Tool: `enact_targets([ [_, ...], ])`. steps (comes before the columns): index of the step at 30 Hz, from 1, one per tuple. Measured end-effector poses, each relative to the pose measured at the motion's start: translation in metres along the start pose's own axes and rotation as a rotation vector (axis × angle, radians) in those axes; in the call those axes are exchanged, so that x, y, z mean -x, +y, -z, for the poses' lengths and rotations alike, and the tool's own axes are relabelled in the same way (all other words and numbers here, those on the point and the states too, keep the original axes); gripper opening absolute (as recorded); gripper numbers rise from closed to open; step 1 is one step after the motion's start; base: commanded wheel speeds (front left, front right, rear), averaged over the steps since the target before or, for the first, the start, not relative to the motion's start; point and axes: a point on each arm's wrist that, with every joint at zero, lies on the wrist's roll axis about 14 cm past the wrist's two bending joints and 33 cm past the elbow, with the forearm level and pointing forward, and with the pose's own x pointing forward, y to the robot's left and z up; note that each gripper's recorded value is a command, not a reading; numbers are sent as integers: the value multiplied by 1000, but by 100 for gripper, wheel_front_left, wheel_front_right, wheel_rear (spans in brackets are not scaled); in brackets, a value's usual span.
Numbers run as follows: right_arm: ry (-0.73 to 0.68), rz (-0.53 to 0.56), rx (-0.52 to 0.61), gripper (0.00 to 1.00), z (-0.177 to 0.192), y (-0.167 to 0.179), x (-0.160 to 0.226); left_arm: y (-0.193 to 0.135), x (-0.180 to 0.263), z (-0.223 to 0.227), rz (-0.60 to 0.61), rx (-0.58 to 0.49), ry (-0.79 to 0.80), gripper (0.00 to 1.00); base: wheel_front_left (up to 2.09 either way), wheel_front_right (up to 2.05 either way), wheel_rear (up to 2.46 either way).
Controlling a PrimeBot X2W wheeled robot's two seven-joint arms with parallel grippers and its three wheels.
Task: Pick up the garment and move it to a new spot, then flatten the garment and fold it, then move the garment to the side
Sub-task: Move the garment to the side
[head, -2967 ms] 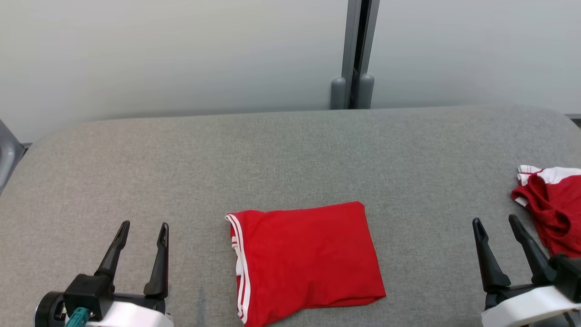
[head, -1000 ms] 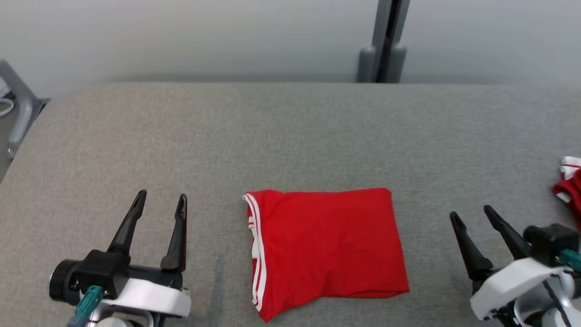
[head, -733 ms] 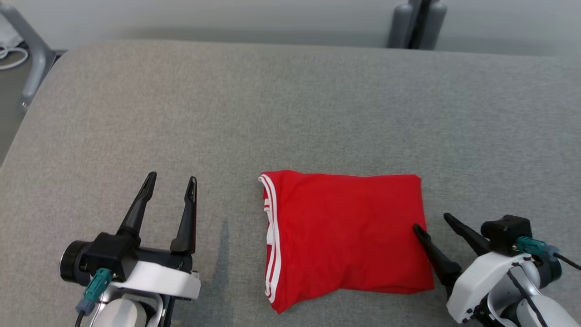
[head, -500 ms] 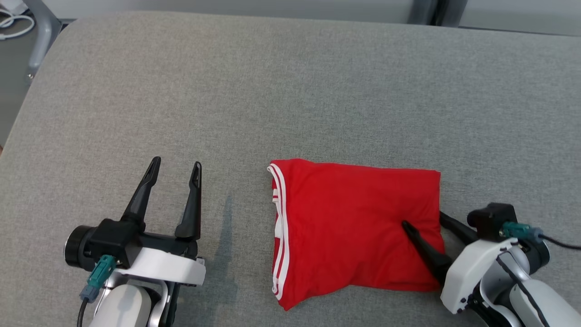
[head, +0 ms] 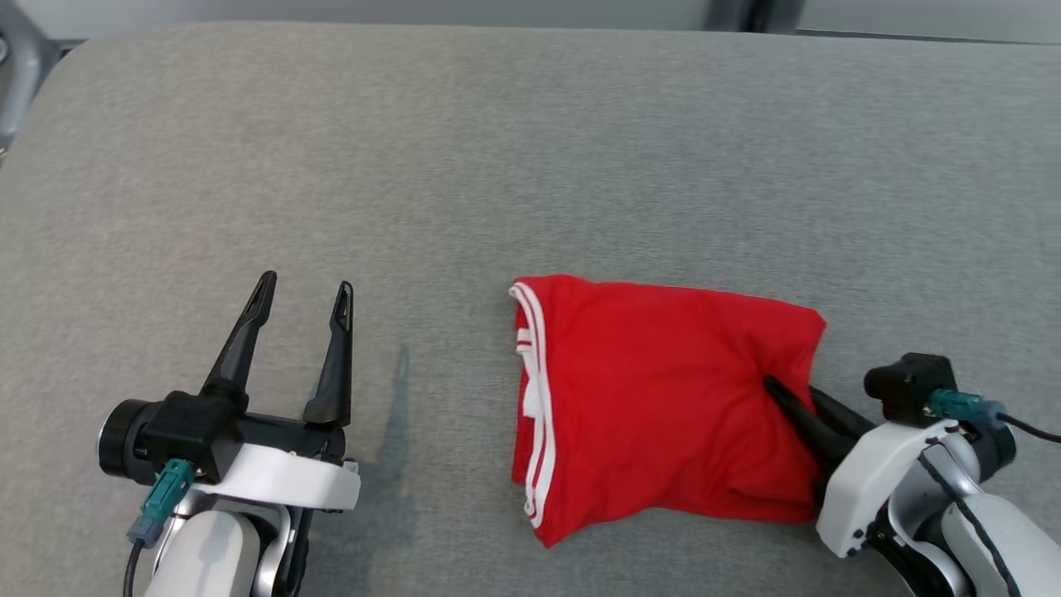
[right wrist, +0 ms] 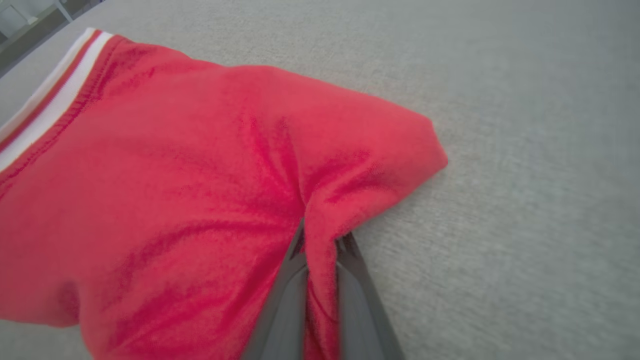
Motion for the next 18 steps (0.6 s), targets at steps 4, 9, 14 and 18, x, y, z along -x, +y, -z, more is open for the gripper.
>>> enact_targets([
  [4,-5,95,5,0,6,-24,26,-18,-7,2,59,3,-3,100,0,0,0],
  [9,0,227,10,0,15,-55,68,-46,-21,2,152,5,-15,100,0,0,0],
  [14,-12,342,16,0,17,-78,108,-79,-36,5,252,18,-21,100,0,0,0],
  [18,-46,417,47,0,5,-97,130,-105,-48,6,330,19,-24,100,0,0,0],
])
